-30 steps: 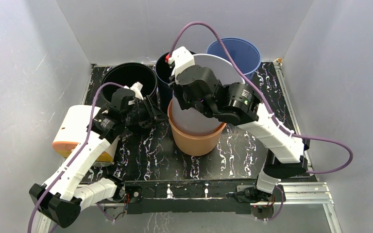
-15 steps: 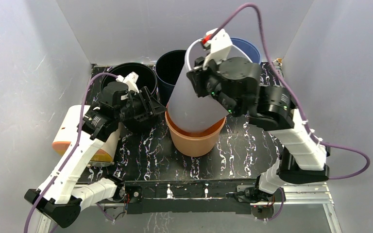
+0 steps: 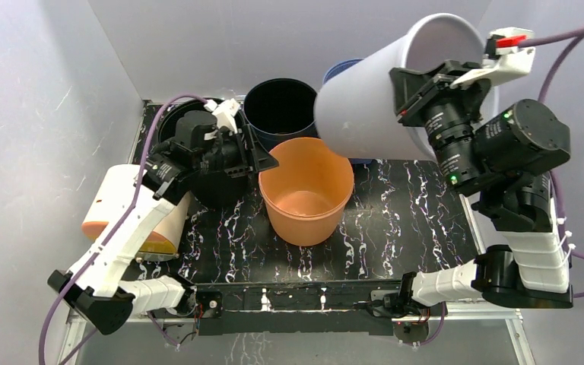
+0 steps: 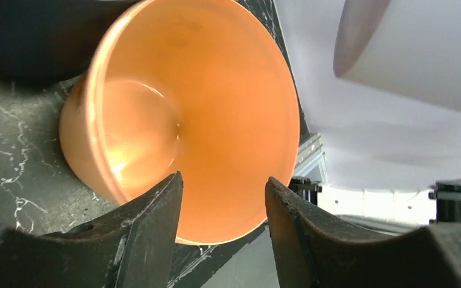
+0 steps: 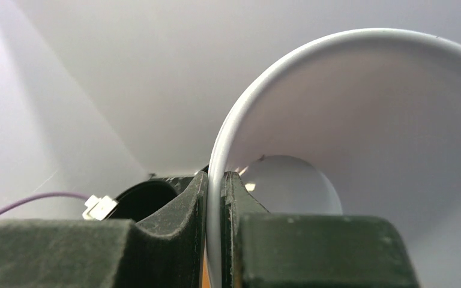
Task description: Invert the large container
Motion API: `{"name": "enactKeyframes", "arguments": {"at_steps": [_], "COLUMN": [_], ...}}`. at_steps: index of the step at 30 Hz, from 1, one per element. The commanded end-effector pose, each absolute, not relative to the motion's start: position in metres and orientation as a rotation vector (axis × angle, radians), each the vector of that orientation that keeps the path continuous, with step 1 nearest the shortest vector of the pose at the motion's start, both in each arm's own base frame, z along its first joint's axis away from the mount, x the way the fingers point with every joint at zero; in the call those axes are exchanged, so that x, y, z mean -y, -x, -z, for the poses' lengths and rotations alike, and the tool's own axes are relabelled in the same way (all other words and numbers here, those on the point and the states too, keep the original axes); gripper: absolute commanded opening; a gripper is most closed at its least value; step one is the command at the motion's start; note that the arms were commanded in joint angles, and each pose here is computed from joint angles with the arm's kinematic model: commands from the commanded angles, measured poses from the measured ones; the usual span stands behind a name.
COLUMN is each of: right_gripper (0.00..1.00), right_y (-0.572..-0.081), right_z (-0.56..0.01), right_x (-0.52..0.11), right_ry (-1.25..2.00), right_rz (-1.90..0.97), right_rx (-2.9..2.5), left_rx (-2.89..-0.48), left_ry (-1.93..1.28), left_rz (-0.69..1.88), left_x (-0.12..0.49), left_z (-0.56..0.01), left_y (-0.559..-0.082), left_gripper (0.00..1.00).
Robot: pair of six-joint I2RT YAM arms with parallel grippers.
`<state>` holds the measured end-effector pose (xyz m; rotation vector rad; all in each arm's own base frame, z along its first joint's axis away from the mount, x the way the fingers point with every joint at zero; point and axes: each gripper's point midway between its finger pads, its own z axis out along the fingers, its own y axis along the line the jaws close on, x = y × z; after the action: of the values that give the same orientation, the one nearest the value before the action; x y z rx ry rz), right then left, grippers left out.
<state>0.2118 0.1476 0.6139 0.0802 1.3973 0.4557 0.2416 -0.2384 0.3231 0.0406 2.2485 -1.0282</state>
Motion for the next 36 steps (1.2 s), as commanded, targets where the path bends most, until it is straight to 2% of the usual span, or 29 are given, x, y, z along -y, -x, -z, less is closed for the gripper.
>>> {"name": "enactKeyframes", "arguments": {"at_steps": [1,7,13,21,31,36], "right_gripper": [0.00,0.00,0.00,0.00,0.00,0.00], "right_y": [-0.210,-0.200,-0.206,-0.206,-0.206,-0.214], "right_z": [-0.630,-0.628,-0.602,-0.563,-0.517,-0.496], "right_x": [-0.094,-0.046,-0.048,-0.040,-0.049,-0.075], "right_ry": [-0.291,-0.443,-0.437,-0.446,-0.420,-0.344], "right_rz": [-0.370,-0.317,-0.159,0.104,0.210,0.274], "right_rx": [-1.333,-1.319,-1.394,-1.481,-1.551,-1.573], "left_rx": [-2.207,-2.247,-2.333,-2.424,-2.458,-2.457], "left_ry": [-0.232,-0.388,-0.470,-0.441,-0.440,-0.455], "left_rz": [1.074,1.112,1.043,0.921,0.744,0.669], "left_x": [0.269,0.319,0.341,0.331,0.310,0.311], "left_z": [-0.340,-0.326,-0.291,-0.254,-0.241,-0.236], "left_y": [-0.228,-0.220,-0.225,-0.228,-0.235,-0.250], "left_gripper": [0.52,0.55,0.55,0.56,0.60,0.62]}}
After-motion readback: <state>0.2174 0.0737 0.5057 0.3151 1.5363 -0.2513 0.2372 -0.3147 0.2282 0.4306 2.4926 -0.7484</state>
